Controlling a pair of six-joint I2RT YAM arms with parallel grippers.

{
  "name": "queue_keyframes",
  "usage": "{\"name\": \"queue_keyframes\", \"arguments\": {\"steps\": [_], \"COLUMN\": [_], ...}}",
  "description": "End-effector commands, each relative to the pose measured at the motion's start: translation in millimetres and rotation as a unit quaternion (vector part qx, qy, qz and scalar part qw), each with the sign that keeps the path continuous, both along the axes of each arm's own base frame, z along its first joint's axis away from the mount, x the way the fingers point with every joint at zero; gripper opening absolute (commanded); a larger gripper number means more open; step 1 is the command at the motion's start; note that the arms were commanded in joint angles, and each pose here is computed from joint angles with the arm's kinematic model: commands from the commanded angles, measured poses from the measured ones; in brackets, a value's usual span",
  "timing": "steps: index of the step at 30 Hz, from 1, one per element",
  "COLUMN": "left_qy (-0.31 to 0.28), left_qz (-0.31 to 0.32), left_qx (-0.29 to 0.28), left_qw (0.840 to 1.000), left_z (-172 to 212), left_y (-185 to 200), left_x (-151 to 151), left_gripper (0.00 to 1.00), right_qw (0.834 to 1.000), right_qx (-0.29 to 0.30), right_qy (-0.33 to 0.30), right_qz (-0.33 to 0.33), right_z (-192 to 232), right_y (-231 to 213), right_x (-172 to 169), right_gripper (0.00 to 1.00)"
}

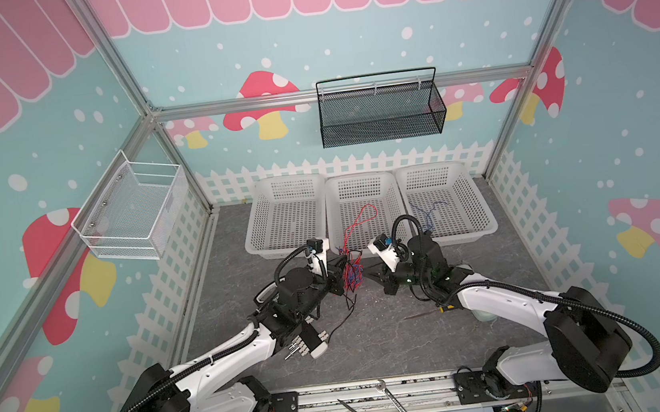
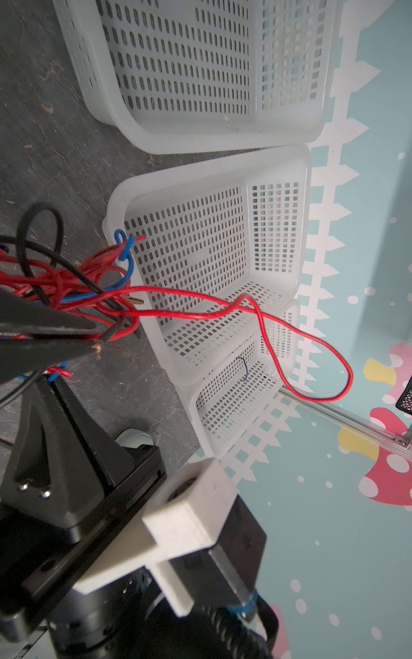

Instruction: Untangle the cables

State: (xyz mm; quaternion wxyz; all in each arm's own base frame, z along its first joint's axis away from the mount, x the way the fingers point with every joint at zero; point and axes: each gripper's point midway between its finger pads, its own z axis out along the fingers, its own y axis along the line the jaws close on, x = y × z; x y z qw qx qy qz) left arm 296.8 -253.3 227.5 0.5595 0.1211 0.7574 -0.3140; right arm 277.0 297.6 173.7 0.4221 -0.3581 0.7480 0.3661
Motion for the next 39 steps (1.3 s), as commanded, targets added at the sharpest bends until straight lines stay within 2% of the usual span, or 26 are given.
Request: {"name": "queue_keyframes", "arguments": {"steps": [1,8,16,22,29,32,33,35,37,39], "left_qy": [-0.025,0.001,0.016,0.028,0.045,0.049,0.049,0.045,0.039,0.030], "left_qz": [0.018,0.075,0.130,0.134,0.024,0.002,0.001,-0.010,-0.023,-0.030], "left_qx": [-0.024,0.022,0.035,0.050,0.062,0.068,0.069,0.071,0.073,0.077], "left_qw": [0.999,0.997,0.991,0.989,0.997,0.996,0.996,0.996,0.996,0.996], "left_z": [23.2,-1.2,-17.1,-26.9,-48.0,-55.1,-56.7,-57.1,-56.4,-53.0], "left_y": [4.9,31.4,70.9,80.4,40.9,33.2,32.8,30.2,27.9,27.1], "left_x": [2.9,5.2,-2.7,-7.3,-20.5,-23.5,-23.6,-26.0,-29.4,-31.7], "left_gripper": [0.00,0.00,0.00,0.00,0.00,0.00,0.01,0.11,0.29,0.39], "right_qw": [0.999,0.986,0.965,0.962,0.979,0.979,0.978,0.977,0.976,0.975], "right_qx": [-0.004,-0.081,-0.117,-0.123,-0.097,-0.104,-0.111,-0.122,-0.130,-0.138], "right_qy": [-0.028,-0.041,-0.043,-0.052,-0.073,-0.078,-0.077,-0.075,-0.073,-0.069], "right_qz": [-0.017,-0.138,-0.230,-0.238,-0.164,-0.155,-0.159,-0.158,-0.158,-0.162], "right_z": [8.5,-11.4,-23.6,-20.2,0.8,4.4,3.4,1.0,-2.1,-5.7], "right_y": [-2.2,-50.2,-97.6,-105.5,-80.9,-78.6,-80.4,-81.1,-81.5,-82.5], "right_x": [7.1,19.7,13.3,9.1,-0.1,0.4,1.9,2.9,3.8,5.8], "right_gripper": [0.00,0.00,0.00,0.00,0.00,0.00,0.00,0.00,0.00,0.00]}}
